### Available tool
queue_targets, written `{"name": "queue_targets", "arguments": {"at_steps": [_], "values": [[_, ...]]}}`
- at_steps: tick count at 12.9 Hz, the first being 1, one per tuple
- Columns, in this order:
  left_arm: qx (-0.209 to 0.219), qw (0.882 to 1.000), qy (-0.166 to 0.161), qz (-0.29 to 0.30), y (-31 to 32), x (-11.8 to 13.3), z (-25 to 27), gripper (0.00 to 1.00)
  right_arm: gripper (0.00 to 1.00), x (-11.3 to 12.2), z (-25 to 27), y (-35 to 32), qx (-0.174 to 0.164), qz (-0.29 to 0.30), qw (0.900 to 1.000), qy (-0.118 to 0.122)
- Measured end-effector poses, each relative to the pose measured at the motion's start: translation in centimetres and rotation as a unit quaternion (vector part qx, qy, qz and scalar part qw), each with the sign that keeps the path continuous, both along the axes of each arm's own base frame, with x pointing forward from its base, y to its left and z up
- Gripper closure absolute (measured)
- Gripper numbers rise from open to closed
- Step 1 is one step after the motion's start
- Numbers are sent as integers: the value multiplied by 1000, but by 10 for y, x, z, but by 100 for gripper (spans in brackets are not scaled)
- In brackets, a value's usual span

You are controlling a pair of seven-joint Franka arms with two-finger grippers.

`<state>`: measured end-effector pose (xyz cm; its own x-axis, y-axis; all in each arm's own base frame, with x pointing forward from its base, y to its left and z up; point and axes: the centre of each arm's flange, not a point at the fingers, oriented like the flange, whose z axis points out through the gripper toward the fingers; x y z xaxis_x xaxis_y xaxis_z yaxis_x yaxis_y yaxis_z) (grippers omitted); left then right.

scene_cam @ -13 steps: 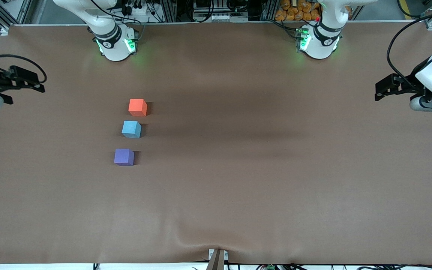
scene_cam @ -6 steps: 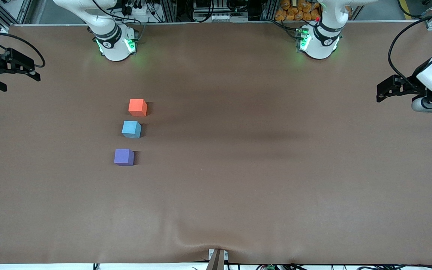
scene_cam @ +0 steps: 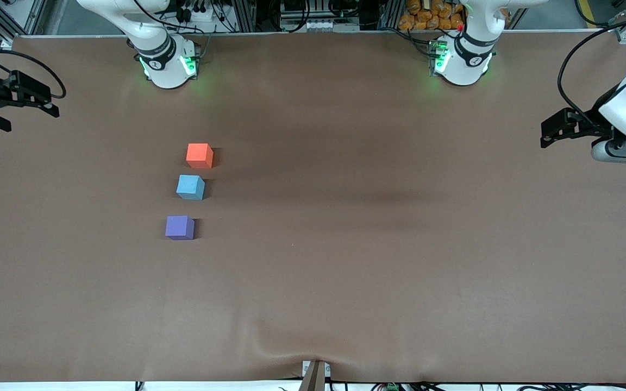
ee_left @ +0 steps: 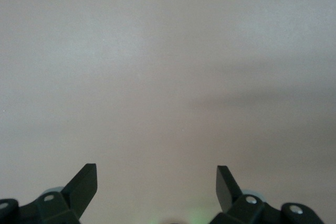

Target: Place blue block between orange and purple blocks

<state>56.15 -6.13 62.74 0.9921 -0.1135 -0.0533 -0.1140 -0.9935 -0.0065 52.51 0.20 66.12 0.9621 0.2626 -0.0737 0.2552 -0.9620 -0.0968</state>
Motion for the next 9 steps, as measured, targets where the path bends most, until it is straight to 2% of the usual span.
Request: {"name": "queue_targets", "arguments": {"at_steps": [4,9], "values": [[0,1000,0,6,6,1,0,0,0,0,0,0,-5,-49,999,4],[0,1000,0,8,8,1,0,0,0,0,0,1,-6,-57,998,5]]}}
